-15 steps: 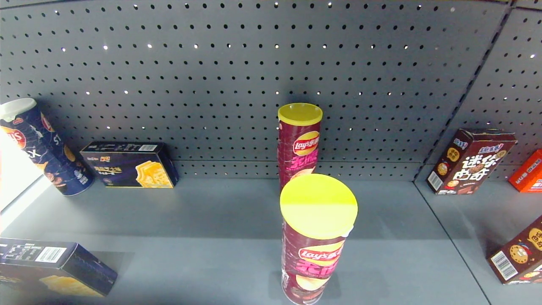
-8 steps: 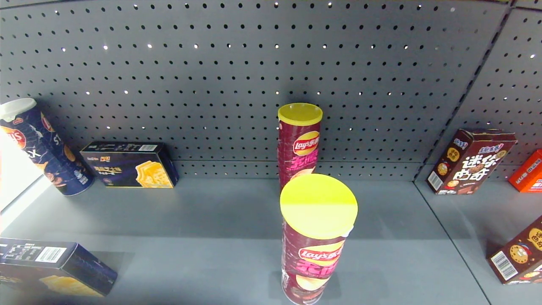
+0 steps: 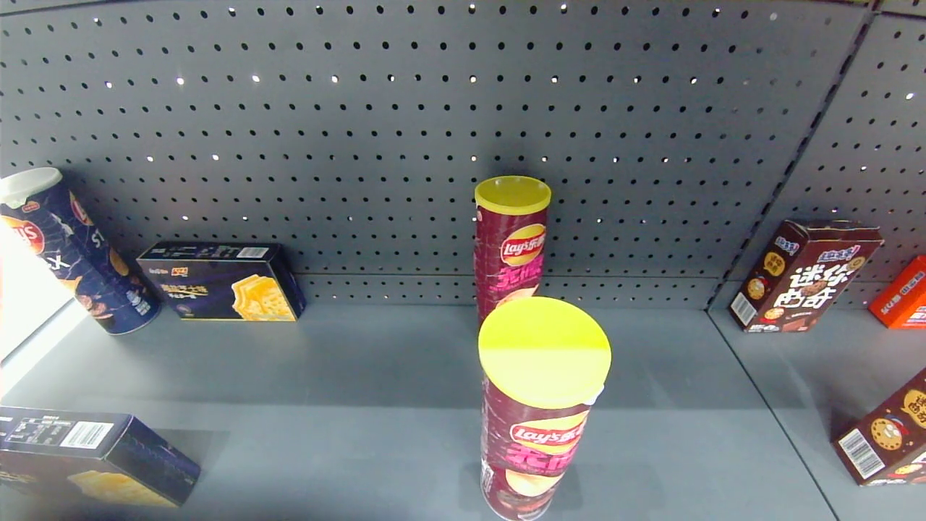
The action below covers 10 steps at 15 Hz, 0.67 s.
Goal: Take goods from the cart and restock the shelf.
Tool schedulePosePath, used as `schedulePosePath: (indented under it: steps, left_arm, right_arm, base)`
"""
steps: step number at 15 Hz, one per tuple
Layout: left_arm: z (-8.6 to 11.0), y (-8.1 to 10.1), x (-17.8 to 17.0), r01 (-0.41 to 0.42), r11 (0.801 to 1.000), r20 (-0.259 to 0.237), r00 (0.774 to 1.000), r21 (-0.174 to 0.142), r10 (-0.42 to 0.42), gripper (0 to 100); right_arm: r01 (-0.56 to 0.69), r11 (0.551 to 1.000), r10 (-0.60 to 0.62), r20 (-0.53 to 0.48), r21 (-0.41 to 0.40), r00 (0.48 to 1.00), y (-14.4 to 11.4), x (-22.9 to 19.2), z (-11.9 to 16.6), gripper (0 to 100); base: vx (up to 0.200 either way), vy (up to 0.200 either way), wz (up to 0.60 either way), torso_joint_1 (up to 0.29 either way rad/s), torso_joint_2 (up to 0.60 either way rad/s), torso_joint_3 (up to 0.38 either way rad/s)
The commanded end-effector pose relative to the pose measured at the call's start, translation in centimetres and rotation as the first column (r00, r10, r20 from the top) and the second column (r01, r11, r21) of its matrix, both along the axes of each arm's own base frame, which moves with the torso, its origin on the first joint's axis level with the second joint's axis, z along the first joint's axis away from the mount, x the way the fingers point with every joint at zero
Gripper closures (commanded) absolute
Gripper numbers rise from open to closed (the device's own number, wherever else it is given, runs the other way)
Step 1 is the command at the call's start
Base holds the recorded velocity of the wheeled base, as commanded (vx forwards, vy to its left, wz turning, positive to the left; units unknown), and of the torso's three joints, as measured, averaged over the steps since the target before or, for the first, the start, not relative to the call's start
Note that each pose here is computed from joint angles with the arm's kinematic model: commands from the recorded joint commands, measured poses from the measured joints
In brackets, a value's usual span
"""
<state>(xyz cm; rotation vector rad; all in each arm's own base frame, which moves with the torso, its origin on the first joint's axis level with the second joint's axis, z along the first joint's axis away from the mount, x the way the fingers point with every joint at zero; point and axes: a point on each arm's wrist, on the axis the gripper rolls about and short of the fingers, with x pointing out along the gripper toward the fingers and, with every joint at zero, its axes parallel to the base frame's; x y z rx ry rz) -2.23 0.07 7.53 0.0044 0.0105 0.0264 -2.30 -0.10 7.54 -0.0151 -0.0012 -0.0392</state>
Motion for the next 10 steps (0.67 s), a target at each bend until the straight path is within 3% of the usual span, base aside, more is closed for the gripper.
schedulePosePath:
  steps: [1,10]
  left_arm:
    - [0.01,0.0,0.01,0.0,1.0,-0.002,1.0,0.0,0.0,0]
    - [0.01,0.0,0.01,0.002,1.0,-0.002,1.0,0.0,-0.002,0]
  right_arm:
    - [-0.001,1.0,0.001,-0.001,0.0,1.0,0.0,0.01,0.01,0]
    - [-0.001,1.0,0.001,-0.003,0.0,1.0,0.0,0.01,-0.01,0]
  base:
    - [0.0,0.0,0.0,0.0,0.0,0.0]
    - [0.0,0.0,0.0,0.0,0.0,0.0]
